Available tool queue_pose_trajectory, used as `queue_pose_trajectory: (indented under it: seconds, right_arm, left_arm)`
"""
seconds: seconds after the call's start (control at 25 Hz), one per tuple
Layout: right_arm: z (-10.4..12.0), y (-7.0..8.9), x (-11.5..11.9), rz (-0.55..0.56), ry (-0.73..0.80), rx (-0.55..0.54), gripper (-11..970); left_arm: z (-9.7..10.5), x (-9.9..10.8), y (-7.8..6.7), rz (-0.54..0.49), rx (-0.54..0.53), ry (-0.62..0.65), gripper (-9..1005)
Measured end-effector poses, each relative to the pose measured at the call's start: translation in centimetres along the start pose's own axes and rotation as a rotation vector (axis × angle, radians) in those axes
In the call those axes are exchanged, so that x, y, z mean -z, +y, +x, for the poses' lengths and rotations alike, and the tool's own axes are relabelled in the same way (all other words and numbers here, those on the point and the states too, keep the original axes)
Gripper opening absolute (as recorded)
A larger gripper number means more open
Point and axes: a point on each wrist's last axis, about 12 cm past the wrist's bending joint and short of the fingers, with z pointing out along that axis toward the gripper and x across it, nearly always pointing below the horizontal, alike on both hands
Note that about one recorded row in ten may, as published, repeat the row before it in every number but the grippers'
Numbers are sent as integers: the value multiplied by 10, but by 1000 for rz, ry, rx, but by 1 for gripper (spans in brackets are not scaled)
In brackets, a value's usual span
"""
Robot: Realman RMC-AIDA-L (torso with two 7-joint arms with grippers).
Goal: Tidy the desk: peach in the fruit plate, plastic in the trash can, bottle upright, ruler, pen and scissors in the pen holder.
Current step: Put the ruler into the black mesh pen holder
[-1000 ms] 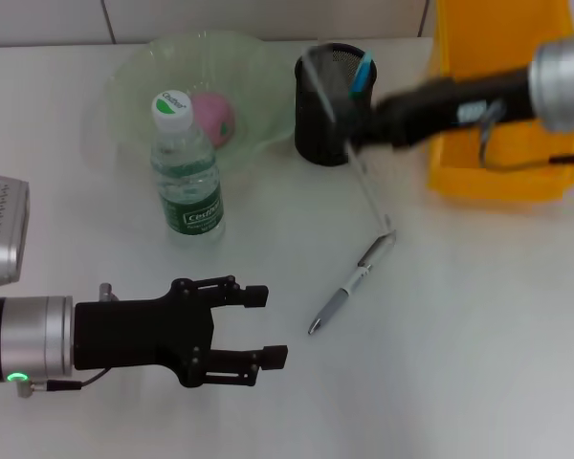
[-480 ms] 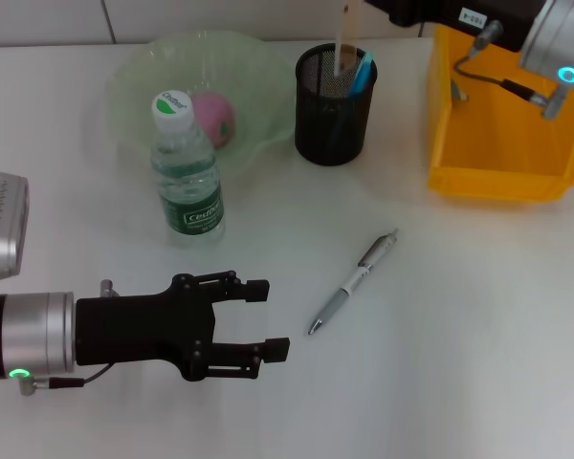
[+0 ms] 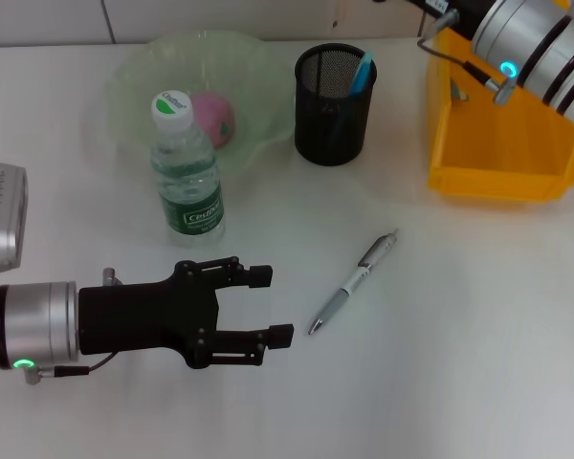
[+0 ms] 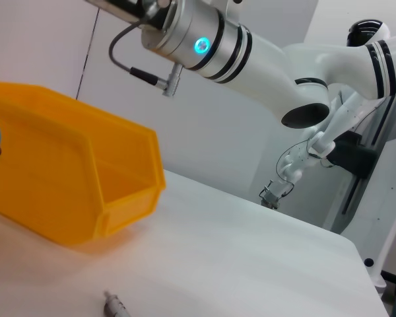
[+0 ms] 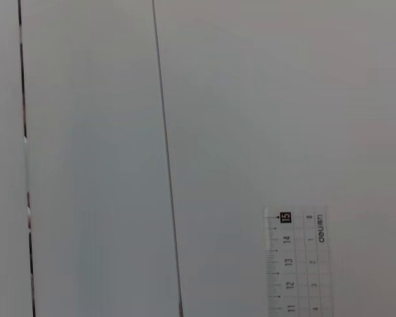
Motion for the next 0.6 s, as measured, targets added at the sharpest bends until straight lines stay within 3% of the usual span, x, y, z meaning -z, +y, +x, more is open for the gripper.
queue_pose_trajectory:
  seconds: [0.6]
  right_arm:
    - [25,6,8,28,61,-8,371]
  left_arm:
    - [5,1,-2,-6,-24,12,825]
